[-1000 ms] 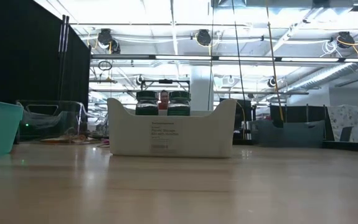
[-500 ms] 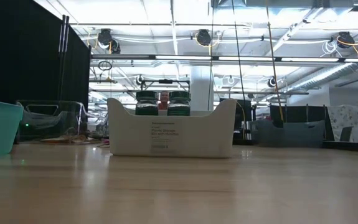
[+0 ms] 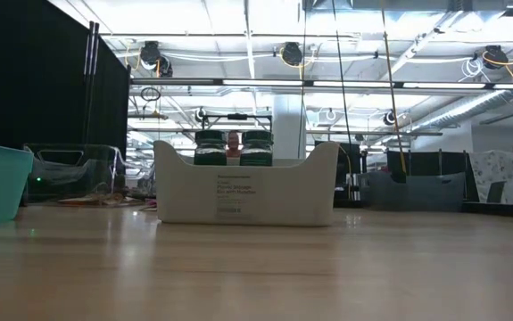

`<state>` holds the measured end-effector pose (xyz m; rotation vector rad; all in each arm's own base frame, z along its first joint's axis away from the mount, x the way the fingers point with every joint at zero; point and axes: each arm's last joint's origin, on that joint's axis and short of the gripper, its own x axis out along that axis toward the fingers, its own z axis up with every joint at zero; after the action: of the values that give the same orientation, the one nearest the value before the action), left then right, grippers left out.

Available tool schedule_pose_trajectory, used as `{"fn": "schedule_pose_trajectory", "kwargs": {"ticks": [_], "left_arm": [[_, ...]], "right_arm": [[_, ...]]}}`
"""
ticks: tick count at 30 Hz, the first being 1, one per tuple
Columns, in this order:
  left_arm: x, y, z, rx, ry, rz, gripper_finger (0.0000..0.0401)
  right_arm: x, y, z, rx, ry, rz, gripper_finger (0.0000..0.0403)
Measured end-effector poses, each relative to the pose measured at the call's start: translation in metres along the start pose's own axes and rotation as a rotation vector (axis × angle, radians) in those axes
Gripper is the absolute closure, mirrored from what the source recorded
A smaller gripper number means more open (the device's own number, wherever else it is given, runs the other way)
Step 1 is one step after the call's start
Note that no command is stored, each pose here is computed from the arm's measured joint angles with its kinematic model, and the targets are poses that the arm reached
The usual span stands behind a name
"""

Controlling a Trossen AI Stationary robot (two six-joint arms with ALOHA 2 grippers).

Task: Sort spices by type
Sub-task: Put the brown seasoning bottle into the blue bin

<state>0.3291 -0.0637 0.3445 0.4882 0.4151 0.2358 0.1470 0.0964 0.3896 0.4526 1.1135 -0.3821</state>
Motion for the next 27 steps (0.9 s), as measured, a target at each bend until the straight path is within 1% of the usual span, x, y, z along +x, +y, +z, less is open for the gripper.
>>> {"fn": "schedule_pose_trajectory", "kwargs": {"ticks": [2, 3, 5, 8, 11, 13, 15, 17, 20, 24, 27], "left_arm": [[-0.015, -0.004, -0.001, -0.042, 0.049, 0.012, 0.0395], [-0.022, -0.006, -0.001, -0.080, 0.059, 0.014, 0.0395], [-0.038, -0.008, -0.001, -0.143, 0.081, -0.012, 0.0395], [-0.056, -0.016, -0.003, -0.220, 0.109, -0.054, 0.0395], [-0.069, -0.024, -0.001, -0.248, 0.107, -0.088, 0.0395], [-0.075, -0.029, 0.001, -0.241, 0.097, -0.105, 0.0395], [-0.079, -0.032, 0.002, -0.231, 0.084, -0.099, 0.0395], [-0.081, -0.034, 0.002, -0.198, 0.082, -0.058, 0.0395], [-0.081, -0.031, 0.002, -0.192, 0.084, 0.028, 0.0395], [-0.081, -0.028, 0.001, -0.192, 0.089, 0.113, 0.0395], [-0.078, -0.024, 0.000, -0.195, 0.097, 0.167, 0.0395]], "right_arm": [[0.008, 0.008, -0.004, 0.033, 0.142, 0.054, 0.0403], [0.011, 0.011, -0.006, 0.068, 0.207, 0.062, 0.0403], [0.014, 0.014, -0.009, 0.154, 0.312, 0.039, 0.0403], [0.021, 0.012, -0.015, 0.189, 0.398, 0.025, 0.0403], [0.035, 0.005, -0.025, 0.221, 0.471, -0.024, 0.0403], [0.044, -0.006, -0.030, 0.248, 0.494, -0.065, 0.0403], [0.053, -0.021, -0.035, 0.273, 0.501, -0.098, 0.0403], [0.061, -0.039, -0.041, 0.317, 0.497, -0.126, 0.0403], [0.069, -0.066, -0.048, 0.403, 0.469, -0.147, 0.0403], [0.076, -0.087, -0.056, 0.469, 0.435, -0.124, 0.0394], [0.076, -0.092, -0.058, 0.516, 0.418, -0.085, 0.0374]]}}
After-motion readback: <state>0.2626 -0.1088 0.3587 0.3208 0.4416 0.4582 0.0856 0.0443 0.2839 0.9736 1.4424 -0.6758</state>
